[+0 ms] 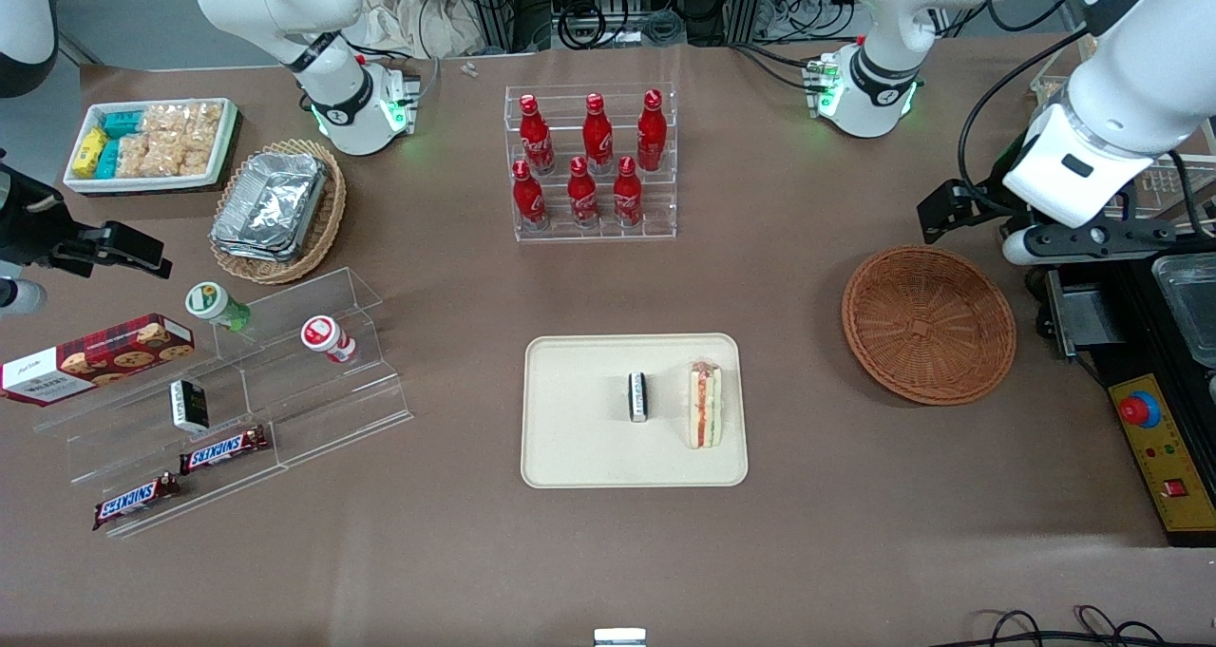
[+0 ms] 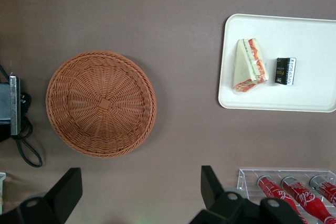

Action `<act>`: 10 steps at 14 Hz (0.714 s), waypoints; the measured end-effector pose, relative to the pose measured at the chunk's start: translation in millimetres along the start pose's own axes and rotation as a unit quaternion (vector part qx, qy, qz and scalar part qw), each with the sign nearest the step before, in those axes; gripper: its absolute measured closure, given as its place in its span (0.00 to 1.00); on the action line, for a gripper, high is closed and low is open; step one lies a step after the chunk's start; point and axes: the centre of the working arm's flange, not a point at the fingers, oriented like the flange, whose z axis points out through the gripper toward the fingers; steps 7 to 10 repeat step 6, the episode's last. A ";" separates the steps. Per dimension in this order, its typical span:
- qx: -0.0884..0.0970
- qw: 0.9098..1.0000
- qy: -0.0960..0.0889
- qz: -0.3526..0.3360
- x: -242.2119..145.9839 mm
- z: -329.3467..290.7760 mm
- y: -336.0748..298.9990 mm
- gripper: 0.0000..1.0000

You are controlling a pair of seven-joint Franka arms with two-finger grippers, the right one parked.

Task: Place sandwich from basket to tray

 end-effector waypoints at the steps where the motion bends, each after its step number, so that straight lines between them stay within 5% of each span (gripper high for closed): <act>1: 0.000 1.000 0.000 0.000 0.1 -0.1 -0.4 0.00; 10: 0.001 1.000 -0.002 -0.002 -0.1 0.3 -2.0 0.00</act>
